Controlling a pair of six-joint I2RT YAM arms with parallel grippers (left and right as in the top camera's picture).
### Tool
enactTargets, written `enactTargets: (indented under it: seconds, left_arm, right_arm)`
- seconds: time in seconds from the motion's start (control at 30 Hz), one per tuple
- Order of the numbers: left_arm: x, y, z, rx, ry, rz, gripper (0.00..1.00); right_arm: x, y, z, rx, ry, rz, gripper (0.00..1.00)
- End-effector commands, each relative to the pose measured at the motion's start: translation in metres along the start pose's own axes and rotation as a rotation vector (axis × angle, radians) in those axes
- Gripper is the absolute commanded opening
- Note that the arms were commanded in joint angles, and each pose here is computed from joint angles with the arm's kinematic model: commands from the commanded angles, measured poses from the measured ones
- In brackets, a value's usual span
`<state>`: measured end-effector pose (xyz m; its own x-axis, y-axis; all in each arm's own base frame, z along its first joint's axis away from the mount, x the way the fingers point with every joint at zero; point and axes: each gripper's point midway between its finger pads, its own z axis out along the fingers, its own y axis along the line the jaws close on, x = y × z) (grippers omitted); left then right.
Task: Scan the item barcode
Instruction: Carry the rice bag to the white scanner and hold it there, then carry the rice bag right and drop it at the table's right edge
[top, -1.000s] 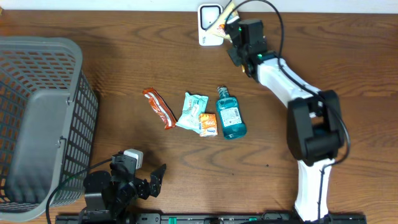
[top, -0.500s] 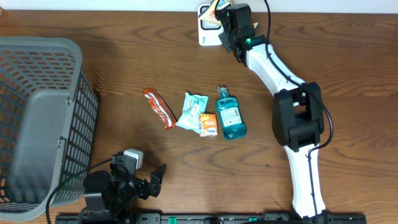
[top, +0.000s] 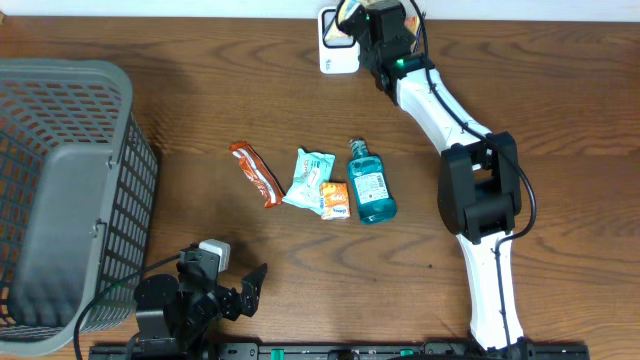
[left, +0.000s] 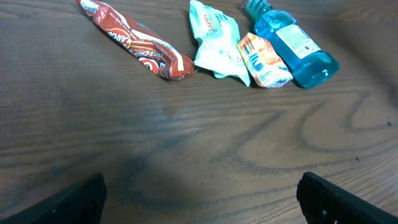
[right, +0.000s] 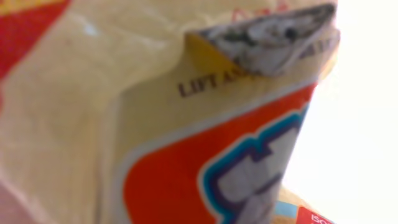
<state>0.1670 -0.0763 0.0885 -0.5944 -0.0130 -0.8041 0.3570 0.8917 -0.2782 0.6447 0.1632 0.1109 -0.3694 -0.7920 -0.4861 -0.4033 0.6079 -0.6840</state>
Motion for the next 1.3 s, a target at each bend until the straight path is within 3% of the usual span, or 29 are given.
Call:
enactTargets:
  seconds: [0.0,0.2,0.33,0.5,0.67,0.87,1.03,1.27]
  left_arm:
    - [-0.001,0.000,-0.001,-0.003,-0.003,-0.005,0.98]
    - [-0.001,0.000,-0.001,-0.003,-0.003,-0.005,0.98]
    - [-0.001,0.000,-0.001,-0.003,-0.003,-0.005,0.98]
    - [-0.001,0.000,-0.001,-0.003,-0.003,-0.005,0.98]
    - [-0.001,0.000,-0.001,-0.003,-0.003,-0.005,0.98]
    - [-0.001,0.000,-0.001,-0.003,-0.003,-0.005,0.98]
    - [-0.001,0.000,-0.001,-0.003,-0.003,-0.005,0.98]
    - [-0.001,0.000,-0.001,-0.003,-0.003,-0.005,0.98]
  right_arm:
    - [-0.020,-0.025,-0.009,0.092,-0.033,-0.101,0.01]
    - [-0.023,-0.022,0.000,0.134,-0.036,-0.229,0.01]
    - [-0.016,-0.041,-0.001,0.242,0.008,-0.104,0.01]
    - [0.014,-0.088,-0.029,0.478,0.198,0.065,0.01]
    - [0.087,-0.127,-0.053,0.673,0.465,0.197,0.01]
    - [0.193,-0.142,-0.058,0.713,0.657,0.449,0.01]
    - [0.268,-0.158,-0.067,0.757,0.759,0.664,0.01]
    - [0.362,-0.196,-0.090,0.864,0.875,0.832,0.01]
